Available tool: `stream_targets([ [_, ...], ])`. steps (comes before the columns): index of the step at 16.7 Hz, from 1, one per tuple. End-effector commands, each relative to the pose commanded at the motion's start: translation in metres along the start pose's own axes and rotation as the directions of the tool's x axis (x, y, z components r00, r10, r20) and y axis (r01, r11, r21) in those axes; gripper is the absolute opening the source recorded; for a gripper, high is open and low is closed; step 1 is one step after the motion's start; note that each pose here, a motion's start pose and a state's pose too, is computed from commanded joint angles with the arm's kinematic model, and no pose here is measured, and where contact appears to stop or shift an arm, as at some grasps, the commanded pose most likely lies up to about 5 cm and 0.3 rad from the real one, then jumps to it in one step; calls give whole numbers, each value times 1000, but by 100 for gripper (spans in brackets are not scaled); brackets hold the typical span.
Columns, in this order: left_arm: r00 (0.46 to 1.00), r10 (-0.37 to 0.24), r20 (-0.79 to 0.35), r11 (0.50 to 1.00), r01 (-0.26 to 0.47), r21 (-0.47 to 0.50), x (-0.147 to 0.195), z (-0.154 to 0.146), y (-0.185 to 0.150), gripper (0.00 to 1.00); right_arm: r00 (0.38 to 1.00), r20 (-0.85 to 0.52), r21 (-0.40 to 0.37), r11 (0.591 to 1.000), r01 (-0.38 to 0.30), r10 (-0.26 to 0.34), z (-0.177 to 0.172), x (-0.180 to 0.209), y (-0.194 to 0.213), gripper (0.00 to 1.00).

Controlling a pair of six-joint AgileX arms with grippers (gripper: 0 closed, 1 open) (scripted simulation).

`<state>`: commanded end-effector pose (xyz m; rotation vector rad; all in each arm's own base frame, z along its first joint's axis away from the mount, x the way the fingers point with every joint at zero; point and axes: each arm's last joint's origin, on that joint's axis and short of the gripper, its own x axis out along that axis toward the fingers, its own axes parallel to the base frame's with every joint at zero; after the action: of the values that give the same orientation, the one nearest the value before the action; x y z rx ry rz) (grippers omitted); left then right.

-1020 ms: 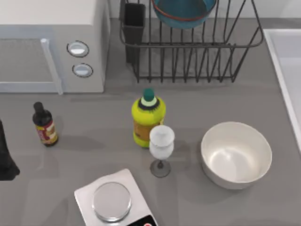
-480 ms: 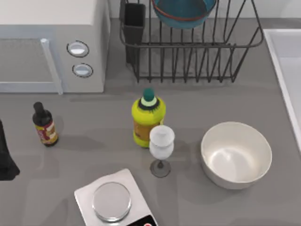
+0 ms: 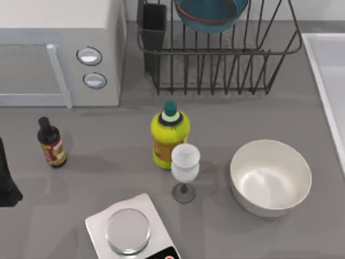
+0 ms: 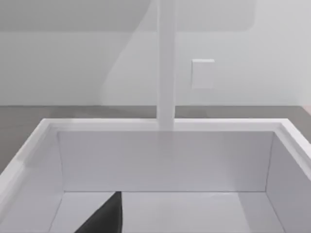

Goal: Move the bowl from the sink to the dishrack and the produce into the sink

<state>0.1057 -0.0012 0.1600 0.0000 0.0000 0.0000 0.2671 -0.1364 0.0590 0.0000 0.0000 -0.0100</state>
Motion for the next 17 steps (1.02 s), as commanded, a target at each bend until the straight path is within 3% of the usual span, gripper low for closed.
stream_targets([
  [8, 1000, 0, 0, 1000, 0, 0, 0, 0, 0, 100, 1000, 2, -2, 1000, 7, -7, 11, 1, 3, 100],
  [13, 1000, 0, 0, 1000, 0, 0, 0, 0, 0, 100, 1000, -3, -3, 1000, 13, -13, 60, -5, 26, 100],
  [17, 1000, 0, 0, 1000, 0, 0, 0, 0, 0, 100, 1000, 19, -13, 1000, 7, -7, 113, -32, 61, 100],
])
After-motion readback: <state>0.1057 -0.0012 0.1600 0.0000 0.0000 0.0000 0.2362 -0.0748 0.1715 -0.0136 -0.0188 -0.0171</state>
